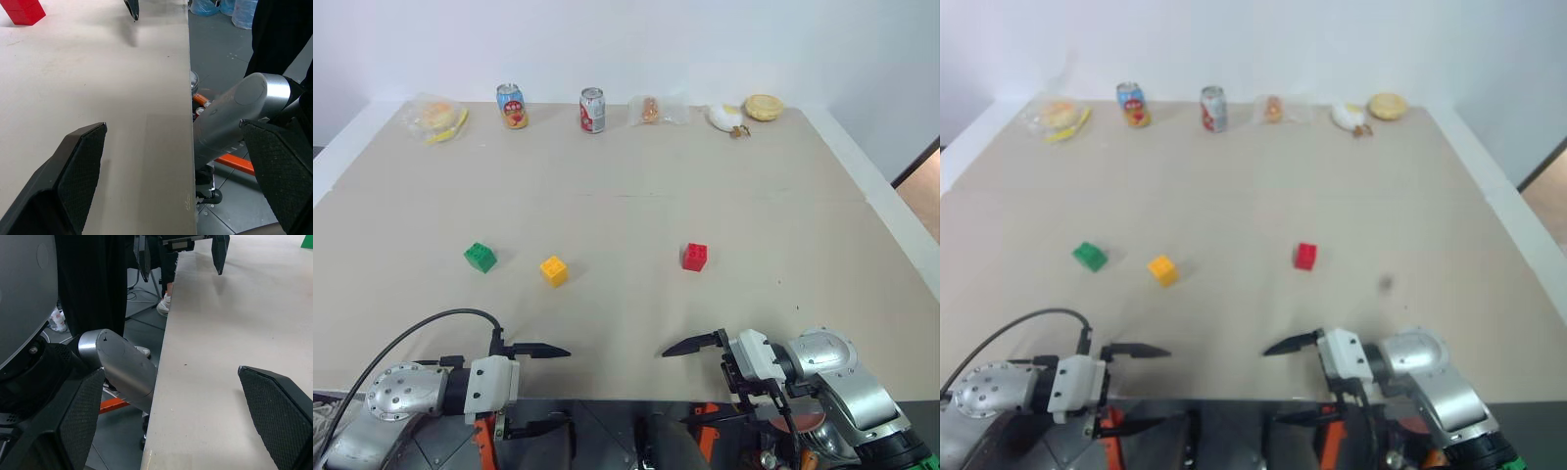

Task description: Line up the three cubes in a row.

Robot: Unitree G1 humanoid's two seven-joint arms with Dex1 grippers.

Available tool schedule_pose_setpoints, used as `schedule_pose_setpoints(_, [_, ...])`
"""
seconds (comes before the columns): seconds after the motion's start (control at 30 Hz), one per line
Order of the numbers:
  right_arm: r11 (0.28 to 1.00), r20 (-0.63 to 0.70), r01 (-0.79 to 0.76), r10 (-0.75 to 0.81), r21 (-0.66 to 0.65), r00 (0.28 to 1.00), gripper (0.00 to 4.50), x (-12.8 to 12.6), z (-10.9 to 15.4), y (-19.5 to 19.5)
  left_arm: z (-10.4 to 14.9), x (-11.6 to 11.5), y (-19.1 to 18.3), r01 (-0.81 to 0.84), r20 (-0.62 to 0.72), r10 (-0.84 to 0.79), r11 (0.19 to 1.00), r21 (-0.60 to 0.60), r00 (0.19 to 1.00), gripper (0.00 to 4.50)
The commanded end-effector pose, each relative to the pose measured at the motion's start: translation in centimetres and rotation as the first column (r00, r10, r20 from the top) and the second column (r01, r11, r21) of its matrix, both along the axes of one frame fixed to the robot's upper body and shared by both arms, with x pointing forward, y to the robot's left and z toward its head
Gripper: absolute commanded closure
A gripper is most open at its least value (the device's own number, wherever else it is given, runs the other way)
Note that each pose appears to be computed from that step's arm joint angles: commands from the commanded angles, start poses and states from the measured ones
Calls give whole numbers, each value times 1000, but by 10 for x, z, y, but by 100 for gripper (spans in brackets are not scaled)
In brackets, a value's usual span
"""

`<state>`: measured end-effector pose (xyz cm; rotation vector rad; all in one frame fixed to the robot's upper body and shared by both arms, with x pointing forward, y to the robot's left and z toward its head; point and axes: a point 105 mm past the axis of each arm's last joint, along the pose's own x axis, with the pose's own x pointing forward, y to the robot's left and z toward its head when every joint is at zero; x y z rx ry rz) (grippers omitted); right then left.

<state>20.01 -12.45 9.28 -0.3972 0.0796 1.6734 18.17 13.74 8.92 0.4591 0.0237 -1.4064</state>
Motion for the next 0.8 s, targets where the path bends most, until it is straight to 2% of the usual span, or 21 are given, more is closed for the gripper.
schedule_pose_setpoints(0.03, [1000, 6, -15, 15, -3, 1000, 0, -4, -1, -1, 1, -2, -4, 33, 35, -33, 999, -16, 999, 1])
schedule_pose_setpoints(0.23, [1000, -8, 3, -3, 4, 1000, 0, -6, -5, 0, 2, -1, -2, 52, 59, -50, 998, -40, 997, 1])
schedule_pose_setpoints(0.63, [996, -27, 69, -68, 48, 997, 0, -6, -6, 3, 6, -2, 0, 25, 12, -24, 996, -89, 1000, 1])
schedule_pose_setpoints(0.7, [993, -21, 98, -97, 68, 995, 0, -4, -4, 2, 11, 2, -1, 10, 14, -8, 994, -106, 1000, 1])
schedule_pose_setpoints(0.8, [934, -30, 293, -293, 203, 956, 0, 22, 23, 1, 38, 28, 4, -110, 20, 116, 975, -191, 993, 1])
